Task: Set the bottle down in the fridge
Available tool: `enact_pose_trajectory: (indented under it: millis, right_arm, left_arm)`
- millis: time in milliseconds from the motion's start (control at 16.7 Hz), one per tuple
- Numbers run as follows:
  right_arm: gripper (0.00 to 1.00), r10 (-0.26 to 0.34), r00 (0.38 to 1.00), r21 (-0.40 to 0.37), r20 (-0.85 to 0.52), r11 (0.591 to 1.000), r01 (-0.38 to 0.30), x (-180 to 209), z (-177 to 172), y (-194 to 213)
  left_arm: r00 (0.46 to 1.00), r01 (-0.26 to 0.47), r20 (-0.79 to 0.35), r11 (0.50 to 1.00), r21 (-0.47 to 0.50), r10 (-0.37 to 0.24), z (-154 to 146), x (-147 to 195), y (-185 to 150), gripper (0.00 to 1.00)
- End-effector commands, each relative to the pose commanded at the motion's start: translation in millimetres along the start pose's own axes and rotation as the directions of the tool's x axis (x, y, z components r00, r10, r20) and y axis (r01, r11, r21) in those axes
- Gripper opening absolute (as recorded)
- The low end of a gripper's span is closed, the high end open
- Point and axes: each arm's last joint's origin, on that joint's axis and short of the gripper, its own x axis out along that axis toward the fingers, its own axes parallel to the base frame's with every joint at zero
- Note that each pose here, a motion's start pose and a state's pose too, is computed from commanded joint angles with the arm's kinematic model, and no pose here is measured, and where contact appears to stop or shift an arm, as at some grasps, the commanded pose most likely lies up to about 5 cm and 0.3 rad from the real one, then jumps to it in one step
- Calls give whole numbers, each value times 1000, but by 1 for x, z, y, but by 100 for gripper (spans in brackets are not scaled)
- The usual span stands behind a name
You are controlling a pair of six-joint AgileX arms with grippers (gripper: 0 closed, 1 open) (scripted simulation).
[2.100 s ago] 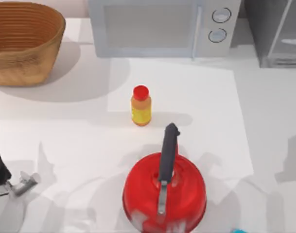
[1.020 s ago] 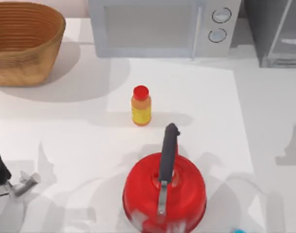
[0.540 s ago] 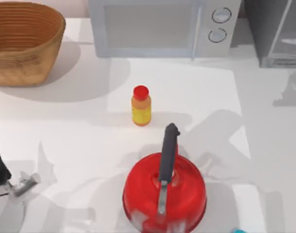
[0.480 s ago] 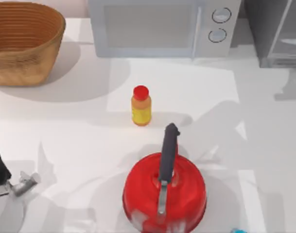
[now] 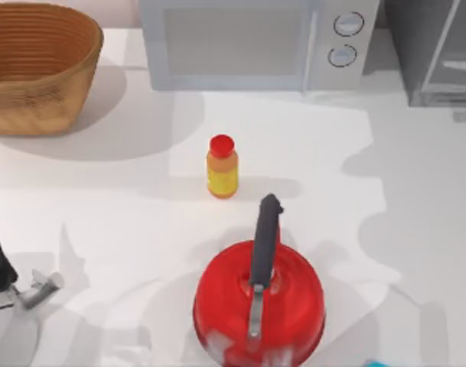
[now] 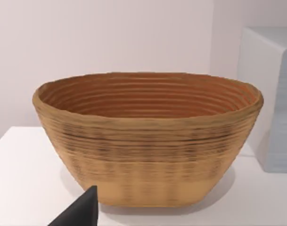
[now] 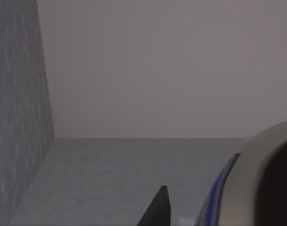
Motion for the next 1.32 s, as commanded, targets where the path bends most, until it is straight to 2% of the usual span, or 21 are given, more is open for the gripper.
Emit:
enact_pose_trajectory:
  millis: [240,720,1320]
  right_arm:
    - [1,0,1000,-1,9,1000,0,17,-26,-12]
    - [1,3,1000,2,1,1000,-3,24,-29,-11]
    - [1,0,1000,2,-2,1000,0,104,-30,-13]
  left_arm:
    - [1000,0,0,1000,0,0,0,0,0,100]
    - [1000,0,0,1000,0,0,0,0,0,100]
    - [1000,0,0,1000,0,0,0,0,0,100]
